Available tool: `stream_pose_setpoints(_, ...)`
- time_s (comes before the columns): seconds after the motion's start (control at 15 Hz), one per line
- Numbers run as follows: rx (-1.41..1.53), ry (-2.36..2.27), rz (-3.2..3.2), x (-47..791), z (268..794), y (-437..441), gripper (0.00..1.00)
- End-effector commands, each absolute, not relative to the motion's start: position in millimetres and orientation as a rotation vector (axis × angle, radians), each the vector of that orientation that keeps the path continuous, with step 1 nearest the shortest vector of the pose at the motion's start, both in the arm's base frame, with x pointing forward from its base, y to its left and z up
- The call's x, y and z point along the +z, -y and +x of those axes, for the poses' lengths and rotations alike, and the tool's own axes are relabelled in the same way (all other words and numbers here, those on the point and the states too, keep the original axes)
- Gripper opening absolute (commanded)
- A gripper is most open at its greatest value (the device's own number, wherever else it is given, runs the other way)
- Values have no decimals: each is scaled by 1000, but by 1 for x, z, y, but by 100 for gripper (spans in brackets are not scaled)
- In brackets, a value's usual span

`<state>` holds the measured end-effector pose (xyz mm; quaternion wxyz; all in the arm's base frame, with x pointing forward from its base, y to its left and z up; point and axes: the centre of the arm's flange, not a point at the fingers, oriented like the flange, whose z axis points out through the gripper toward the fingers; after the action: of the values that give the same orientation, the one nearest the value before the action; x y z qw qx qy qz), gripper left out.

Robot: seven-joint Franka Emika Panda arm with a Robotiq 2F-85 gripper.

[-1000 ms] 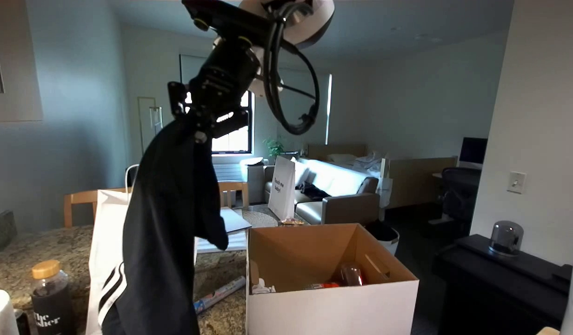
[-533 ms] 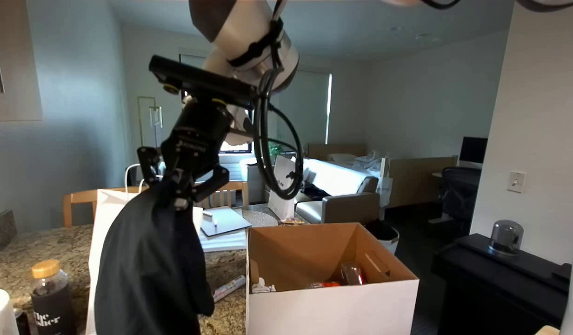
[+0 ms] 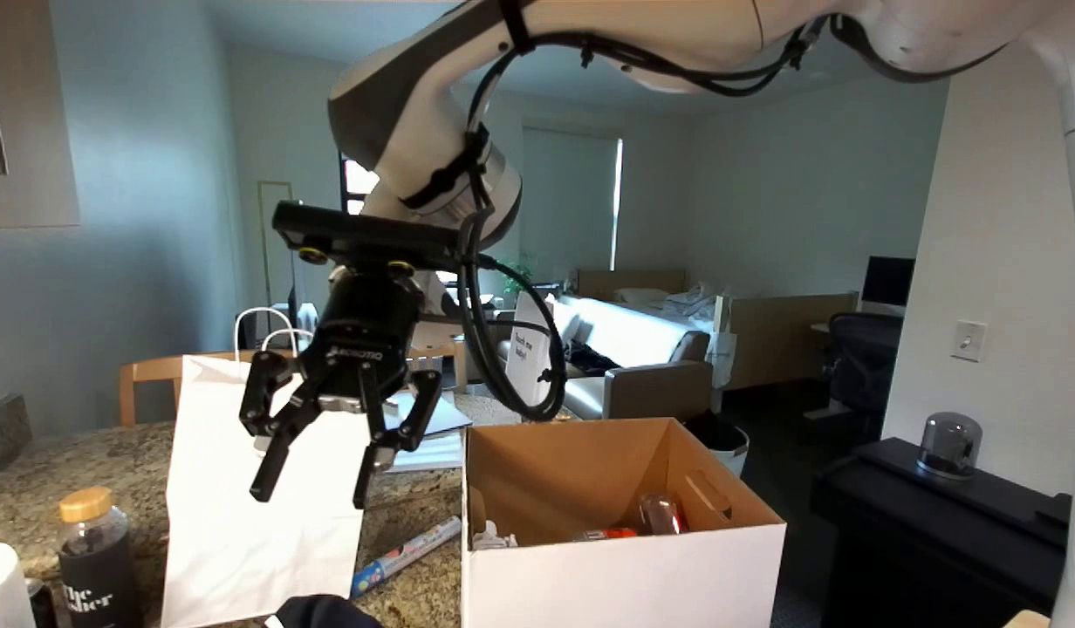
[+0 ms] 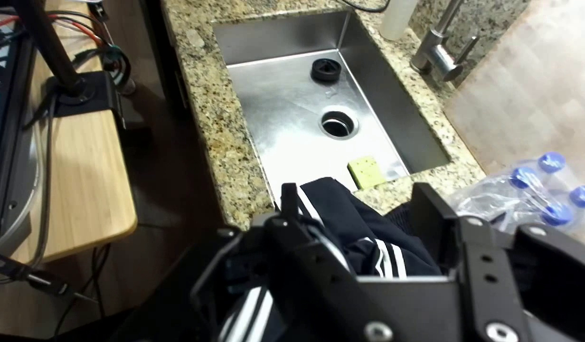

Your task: Take the jacket out of the white storage box

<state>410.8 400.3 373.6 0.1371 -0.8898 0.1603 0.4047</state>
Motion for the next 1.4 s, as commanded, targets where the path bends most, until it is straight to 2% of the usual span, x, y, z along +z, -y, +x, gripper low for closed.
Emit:
stream_pose_setpoints(0.0, 1278, -460, -2603, 361, 411, -406, 94)
stream_pose_setpoints(0.13, 1242, -475, -2585, 369, 423, -392, 99)
stream_pose_setpoints(0.4, 942, -460, -2574, 431, 457, -338, 100)
stream_pose_setpoints(0.67, 655, -458, -2581, 506, 467, -263, 100)
stream_pose_setpoints(0.93, 385, -387, -2743, 566, 455, -174, 100)
stream_pose_setpoints(1.33, 207, -77, -2989, 648, 409, -46, 100)
